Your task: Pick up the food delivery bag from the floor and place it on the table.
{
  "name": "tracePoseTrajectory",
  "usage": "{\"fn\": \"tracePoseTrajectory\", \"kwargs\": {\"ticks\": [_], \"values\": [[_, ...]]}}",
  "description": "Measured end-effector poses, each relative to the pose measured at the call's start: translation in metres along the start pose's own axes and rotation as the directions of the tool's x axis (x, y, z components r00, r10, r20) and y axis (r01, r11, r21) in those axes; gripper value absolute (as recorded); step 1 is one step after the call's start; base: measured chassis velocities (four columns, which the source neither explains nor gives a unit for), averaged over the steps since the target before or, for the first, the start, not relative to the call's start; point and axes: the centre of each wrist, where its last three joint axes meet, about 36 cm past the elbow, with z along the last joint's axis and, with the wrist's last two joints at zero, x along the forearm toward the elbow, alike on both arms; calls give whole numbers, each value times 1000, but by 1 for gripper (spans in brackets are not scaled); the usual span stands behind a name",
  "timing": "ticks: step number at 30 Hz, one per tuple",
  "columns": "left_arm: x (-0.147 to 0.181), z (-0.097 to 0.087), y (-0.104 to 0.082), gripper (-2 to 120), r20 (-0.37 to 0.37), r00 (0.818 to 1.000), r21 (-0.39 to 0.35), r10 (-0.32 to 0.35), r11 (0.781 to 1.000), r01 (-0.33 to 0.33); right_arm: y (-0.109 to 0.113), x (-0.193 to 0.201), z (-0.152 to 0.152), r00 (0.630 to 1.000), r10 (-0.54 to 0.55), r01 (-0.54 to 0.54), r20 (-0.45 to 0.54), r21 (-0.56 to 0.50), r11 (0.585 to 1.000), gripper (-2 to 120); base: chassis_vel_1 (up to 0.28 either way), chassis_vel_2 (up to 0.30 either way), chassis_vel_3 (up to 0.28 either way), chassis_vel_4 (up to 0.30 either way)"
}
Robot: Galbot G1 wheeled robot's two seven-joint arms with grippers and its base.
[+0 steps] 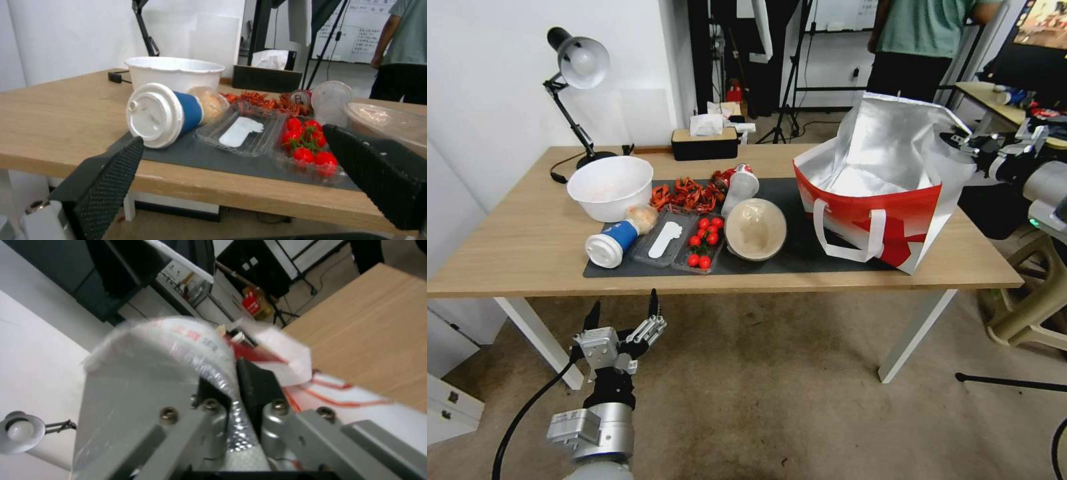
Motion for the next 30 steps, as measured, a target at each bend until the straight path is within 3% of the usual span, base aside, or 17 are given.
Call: {"fn": "tracePoseTrajectory", "kwargs": {"ticks": [13,21,24,30], "values": [[1,0,1,100,-1,1000,-6,2,1000,-2,4,-12,4,999,-47,45,25,64,997,53,0,0,0,0],[2,0,2,100,3,1000,-10,3,1000,-3,3,-20,11,999,-3,-5,41,185,983,80,0,0,0,0],[3,1,3,100,6,1000,-14,5,1000,-5,4,-19,13,998,24,-39,57,267,963,96,0,0,0,0],[3,1,3,100,8,1000,-16,8,1000,-7,8,-14,10,993,76,-105,93,357,928,100,0,0,0,0]]}}
